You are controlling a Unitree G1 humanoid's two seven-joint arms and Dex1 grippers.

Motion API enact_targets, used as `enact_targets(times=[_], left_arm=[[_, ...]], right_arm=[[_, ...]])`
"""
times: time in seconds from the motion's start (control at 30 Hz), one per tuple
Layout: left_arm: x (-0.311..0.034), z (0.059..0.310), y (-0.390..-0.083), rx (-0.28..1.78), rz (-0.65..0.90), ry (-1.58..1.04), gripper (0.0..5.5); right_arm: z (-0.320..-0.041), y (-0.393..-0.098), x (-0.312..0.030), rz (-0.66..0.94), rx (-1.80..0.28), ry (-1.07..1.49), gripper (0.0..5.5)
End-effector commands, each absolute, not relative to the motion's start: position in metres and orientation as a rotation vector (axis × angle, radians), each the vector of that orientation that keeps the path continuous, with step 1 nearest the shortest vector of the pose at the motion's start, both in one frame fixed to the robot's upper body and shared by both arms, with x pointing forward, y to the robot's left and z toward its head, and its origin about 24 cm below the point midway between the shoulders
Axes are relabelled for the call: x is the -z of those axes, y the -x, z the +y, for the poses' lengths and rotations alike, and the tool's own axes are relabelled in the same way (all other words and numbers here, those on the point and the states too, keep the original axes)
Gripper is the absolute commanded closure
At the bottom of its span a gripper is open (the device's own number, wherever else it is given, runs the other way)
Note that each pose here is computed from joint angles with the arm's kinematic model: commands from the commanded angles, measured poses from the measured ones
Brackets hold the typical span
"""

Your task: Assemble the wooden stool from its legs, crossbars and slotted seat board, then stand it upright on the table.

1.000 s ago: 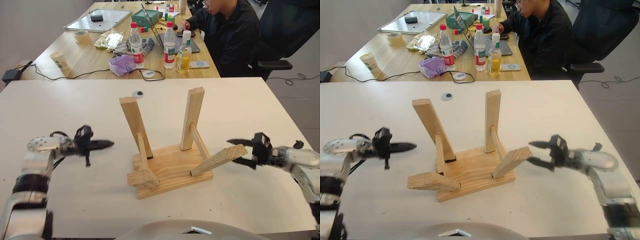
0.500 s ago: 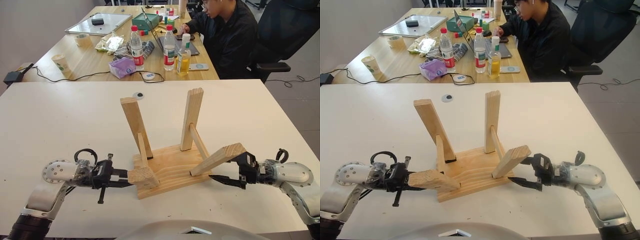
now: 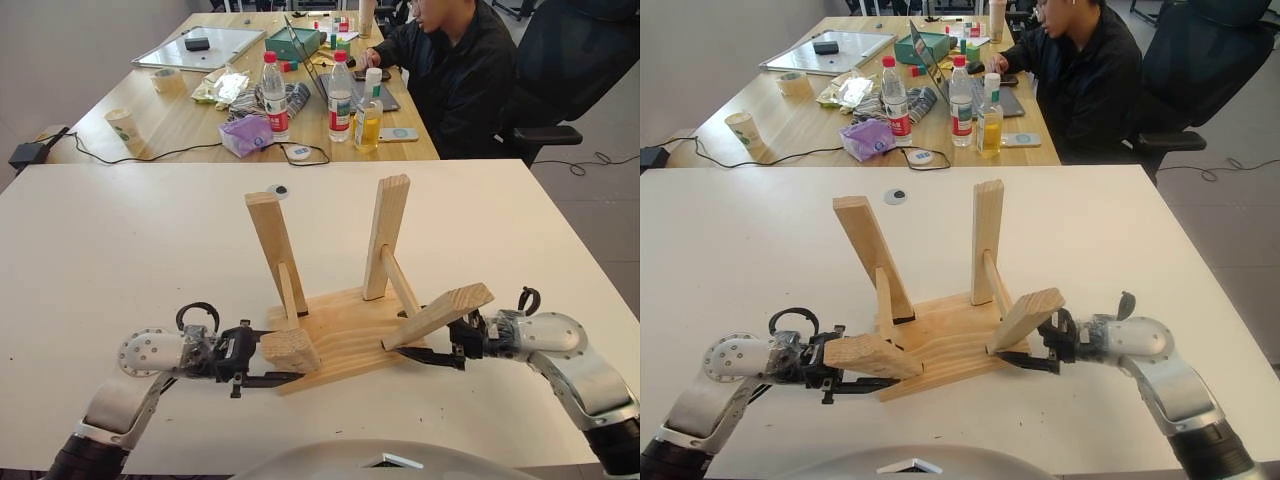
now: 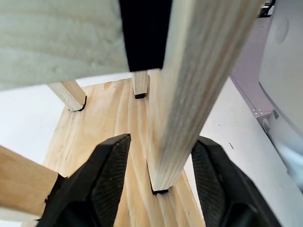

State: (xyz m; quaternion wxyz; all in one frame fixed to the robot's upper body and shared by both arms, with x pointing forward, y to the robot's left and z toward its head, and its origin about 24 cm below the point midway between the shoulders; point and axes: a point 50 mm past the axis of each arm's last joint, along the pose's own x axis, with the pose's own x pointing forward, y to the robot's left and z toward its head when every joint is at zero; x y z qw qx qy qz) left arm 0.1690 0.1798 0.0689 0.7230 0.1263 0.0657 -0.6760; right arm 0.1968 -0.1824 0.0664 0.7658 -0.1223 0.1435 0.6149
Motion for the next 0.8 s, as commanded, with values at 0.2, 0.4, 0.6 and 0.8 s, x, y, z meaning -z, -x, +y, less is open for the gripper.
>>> enact_targets(times=[0.2, 0.4, 0.6, 0.8], left_arm=[[-0.081, 0.179, -0.182, 1.492, 0.194, -0.169, 4.18], [-0.116, 0.18, -0.203, 1.442, 0.423, 0.342, 4.51], [-0.118, 0.192, -0.239, 1.241, 0.881, 0.775, 4.52], [-0.101, 0.198, -0.272, 1.002, 0.954, 0.864, 3.99]], right_arm=[[-0.181, -0.207, -0.08, 0.33, -1.332, 0.109, 3.91], [-0.186, -0.22, -0.124, 0.475, -1.308, -0.366, 3.97], [-0.193, -0.251, -0.124, 0.739, -1.121, -0.679, 4.04], [-0.19, -0.272, -0.12, 0.798, -0.998, -0.874, 4.12]])
